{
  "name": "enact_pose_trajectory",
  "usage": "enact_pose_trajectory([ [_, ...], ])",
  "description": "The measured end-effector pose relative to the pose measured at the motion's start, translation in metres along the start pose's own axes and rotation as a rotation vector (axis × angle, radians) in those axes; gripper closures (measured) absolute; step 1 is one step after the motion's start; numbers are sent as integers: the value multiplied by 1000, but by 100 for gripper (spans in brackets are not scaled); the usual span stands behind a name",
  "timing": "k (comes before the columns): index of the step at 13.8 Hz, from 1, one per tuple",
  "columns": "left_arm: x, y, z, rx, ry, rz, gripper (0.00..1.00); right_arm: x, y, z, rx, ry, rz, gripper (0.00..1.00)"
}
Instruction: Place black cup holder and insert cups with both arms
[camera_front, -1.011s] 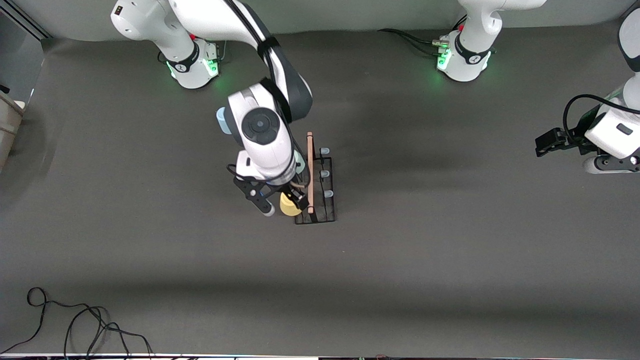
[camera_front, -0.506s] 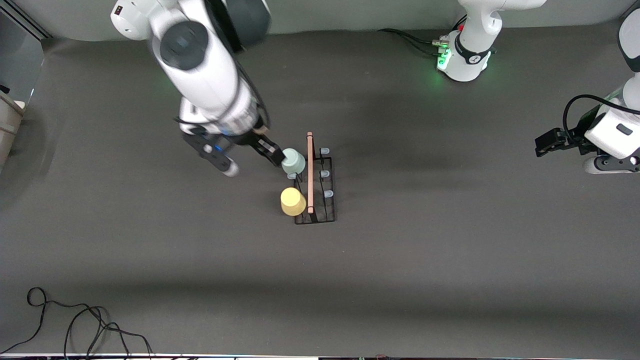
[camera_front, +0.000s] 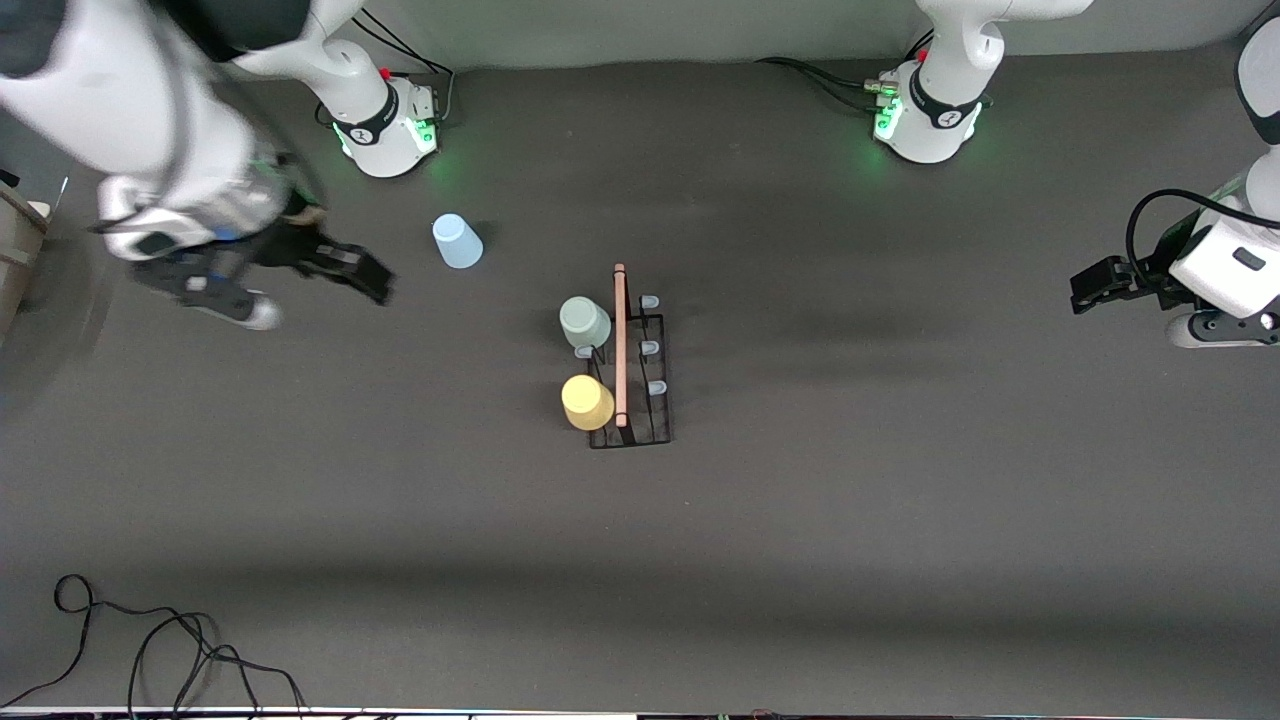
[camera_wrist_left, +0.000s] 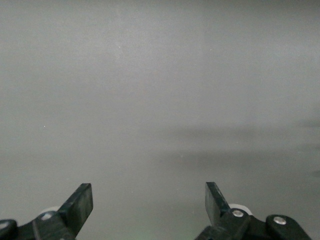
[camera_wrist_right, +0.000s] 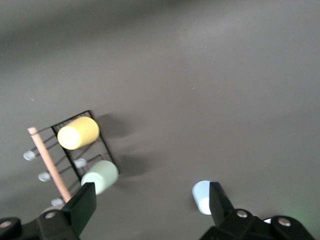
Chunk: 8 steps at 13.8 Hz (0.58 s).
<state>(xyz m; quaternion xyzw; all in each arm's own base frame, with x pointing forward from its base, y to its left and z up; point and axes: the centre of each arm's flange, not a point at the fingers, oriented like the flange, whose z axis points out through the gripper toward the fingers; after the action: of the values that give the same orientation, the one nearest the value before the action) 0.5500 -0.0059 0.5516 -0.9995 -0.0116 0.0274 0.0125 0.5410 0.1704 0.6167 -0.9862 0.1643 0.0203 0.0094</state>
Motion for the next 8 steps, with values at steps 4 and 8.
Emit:
enact_pose_trajectory([
  [4,0,0,0,0,0,0,1,28,82,-13,5,-6,-130,0],
  [8,0,0,0,0,0,0,1,57,148,-14,-4,0,-246,0],
])
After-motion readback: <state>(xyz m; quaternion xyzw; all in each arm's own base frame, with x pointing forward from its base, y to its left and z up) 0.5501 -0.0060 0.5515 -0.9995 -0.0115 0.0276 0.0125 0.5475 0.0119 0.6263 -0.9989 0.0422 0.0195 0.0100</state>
